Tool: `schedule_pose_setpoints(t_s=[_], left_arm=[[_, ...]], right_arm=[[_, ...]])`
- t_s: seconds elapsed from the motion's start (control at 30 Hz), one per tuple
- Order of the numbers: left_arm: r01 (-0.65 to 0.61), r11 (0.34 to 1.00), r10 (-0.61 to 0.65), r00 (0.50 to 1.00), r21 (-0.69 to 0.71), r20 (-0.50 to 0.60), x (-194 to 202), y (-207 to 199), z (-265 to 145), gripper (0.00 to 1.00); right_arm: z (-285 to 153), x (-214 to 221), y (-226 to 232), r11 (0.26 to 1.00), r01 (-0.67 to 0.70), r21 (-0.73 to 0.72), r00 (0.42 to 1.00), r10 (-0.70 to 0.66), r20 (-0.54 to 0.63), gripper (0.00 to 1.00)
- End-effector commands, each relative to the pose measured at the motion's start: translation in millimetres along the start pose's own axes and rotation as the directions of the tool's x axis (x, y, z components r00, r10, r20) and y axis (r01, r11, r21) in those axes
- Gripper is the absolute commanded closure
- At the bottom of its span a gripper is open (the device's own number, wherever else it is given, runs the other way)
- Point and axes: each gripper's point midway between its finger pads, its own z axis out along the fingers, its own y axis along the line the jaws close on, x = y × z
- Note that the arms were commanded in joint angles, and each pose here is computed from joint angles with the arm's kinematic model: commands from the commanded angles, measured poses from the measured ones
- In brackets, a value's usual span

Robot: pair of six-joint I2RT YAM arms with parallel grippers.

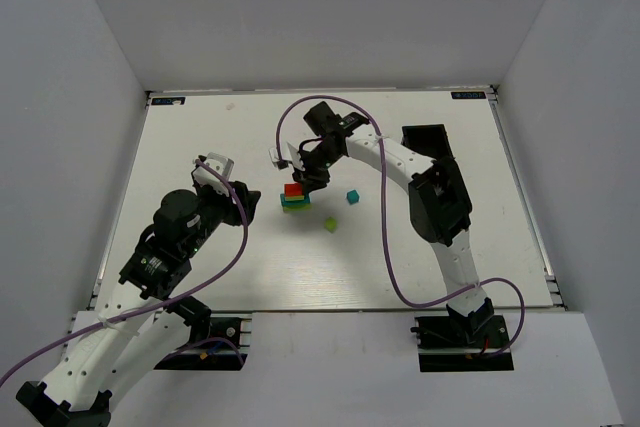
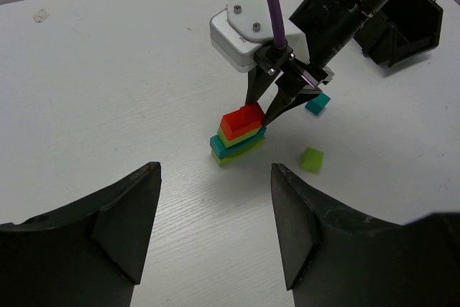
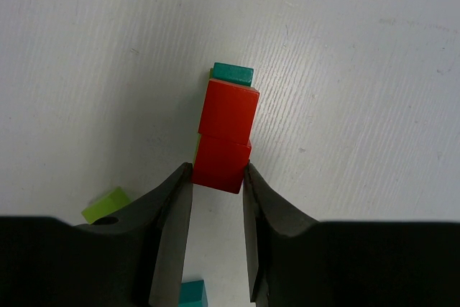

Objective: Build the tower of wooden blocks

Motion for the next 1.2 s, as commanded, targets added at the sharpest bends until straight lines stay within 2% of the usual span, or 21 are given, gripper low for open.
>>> schedule_pose_setpoints(t_s=[0.0,0.13,0.17,0.23,0.27,0.3,0.33,0.7,0.83,0.93,1.03,1.17], left_arm=[[0.001,1.0,-0.001,1.0,0.009,0.002,1,-1,-1,0.27],[0.001,1.0,-0.001,1.0,0.009,0.002,1,-1,-1,0.27],[0.001,1.0,-0.001,1.0,0.009,0.002,1,-1,-1,0.27],[0.001,1.0,-0.001,1.0,0.009,0.002,1,-1,-1,0.27],[0.001,1.0,-0.001,1.0,0.009,0.002,1,-1,-1,0.27],[0.001,1.0,-0.001,1.0,0.009,0.002,1,-1,-1,0.27],[0.001,1.0,-0.001,1.0,0.009,0.002,1,-1,-1,0.27],[0.001,1.0,-0.001,1.0,-0.001,0.003,0,1,-1,0.27],[0.001,1.0,-0.001,1.0,-0.001,0.003,0,1,-1,0.27],[0.001,1.0,-0.001,1.0,-0.001,0.003,0,1,-1,0.26],[0.001,1.0,-0.001,1.0,-0.01,0.004,0,2,-1,0.26],[0.0,1.0,0.0,1.0,-0.02,-0.004,2,4,1,0.26]], right_arm=[[-1,-6,-1,1.0,0.01,-0.005,1.0,-0.01,0.003,0.87],[-1,-8,-1,1.0,0.011,-0.002,1.0,-0.011,0.003,0.69],[-2,-9,-2,1.0,0.014,0.001,1.0,-0.014,0.005,0.57],[-3,-8,-2,1.0,0.011,0.002,1.0,-0.011,0.005,0.47],[-2,-8,-1,1.0,0.008,0.0,1.0,-0.008,0.005,0.32],[-2,-8,-2,1.0,0.013,0.002,1.0,-0.013,0.006,0.27],[-2,-8,-2,1.0,0.01,0.004,1.0,-0.01,0.006,0.1],[-6,-11,-4,1.0,0.001,0.025,1.0,-0.002,0.008,0.1],[-20,-12,-10,0.996,0.001,0.088,1.0,-0.001,-0.001,0.1],[-26,2,-4,0.992,-0.024,0.124,0.999,0.027,-0.022,0.1],[-51,-1,-9,0.979,-0.017,0.204,1.0,0.02,-0.008,0.1],[-63,21,-2,0.966,-0.052,0.253,0.998,0.061,-0.029,0.1]])
